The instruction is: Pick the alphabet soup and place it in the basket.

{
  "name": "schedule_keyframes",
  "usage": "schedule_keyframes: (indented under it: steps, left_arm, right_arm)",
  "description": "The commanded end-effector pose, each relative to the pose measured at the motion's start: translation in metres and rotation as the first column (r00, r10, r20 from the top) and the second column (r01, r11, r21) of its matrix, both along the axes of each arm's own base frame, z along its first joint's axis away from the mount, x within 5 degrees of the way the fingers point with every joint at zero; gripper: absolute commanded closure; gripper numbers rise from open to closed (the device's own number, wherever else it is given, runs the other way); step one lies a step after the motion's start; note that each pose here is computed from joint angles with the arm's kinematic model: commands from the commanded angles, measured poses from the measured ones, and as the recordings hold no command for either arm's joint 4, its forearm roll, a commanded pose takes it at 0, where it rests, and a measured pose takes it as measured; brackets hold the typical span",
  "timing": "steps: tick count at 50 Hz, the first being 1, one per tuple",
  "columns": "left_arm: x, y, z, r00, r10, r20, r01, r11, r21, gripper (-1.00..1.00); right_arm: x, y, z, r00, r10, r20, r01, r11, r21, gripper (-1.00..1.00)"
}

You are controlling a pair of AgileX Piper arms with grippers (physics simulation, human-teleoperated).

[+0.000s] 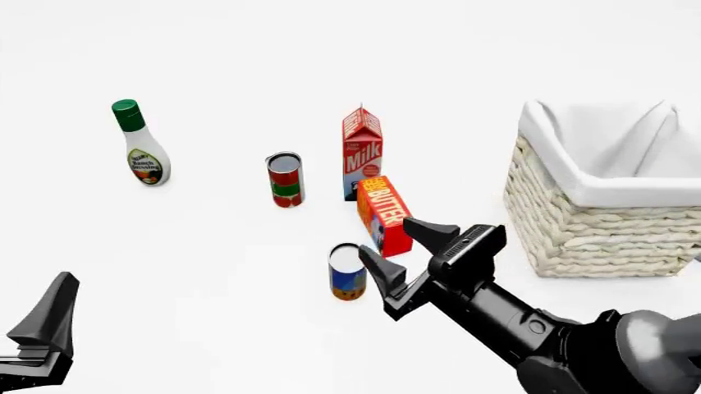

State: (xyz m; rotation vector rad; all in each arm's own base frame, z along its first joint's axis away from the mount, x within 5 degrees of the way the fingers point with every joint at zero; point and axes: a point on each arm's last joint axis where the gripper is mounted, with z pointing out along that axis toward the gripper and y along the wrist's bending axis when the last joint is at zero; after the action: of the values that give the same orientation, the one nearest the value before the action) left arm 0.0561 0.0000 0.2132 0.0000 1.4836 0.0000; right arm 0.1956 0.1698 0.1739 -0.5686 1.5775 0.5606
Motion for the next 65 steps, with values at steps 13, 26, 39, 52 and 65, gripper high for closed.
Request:
schedule_keyframes:
  steps: [13,26,39,52,65]
  left_arm:
    - [0.0,0.0,0.0,1.0,0.0,0.0,0.0,1.0,0.0,-1.0]
    - [0.0,0.0,0.0,1.0,0.0,0.0,0.0,1.0,0.0,-1.0]
    - [0.0,0.0,0.0,1.0,0.0,0.0,0.0,1.0,0.0,-1.0]
    - [0.0,0.0,0.0,1.0,0.0,0.0,0.0,1.0,0.0,-1.0]
    - [0.0,0.0,0.0,1.0,0.0,0.0,0.0,1.0,0.0,-1.0]
  right_arm:
    - [0.016,0.014,-0.022,0.999,-0.001,-0.039,-0.001,1.0,-0.029,-1.0]
    - [0.024,0.021,-0.034,0.998,-0.001,-0.06,-0.001,0.999,-0.042,-1.0]
    - [0.029,0.028,-0.043,0.997,0.003,-0.075,-0.007,0.999,-0.049,-1.0]
    - [0.035,0.033,-0.054,0.996,0.003,-0.094,-0.008,0.998,-0.056,-1.0]
    - [0.039,0.038,-0.062,0.994,0.002,-0.106,-0.009,0.998,-0.061,-1.0]
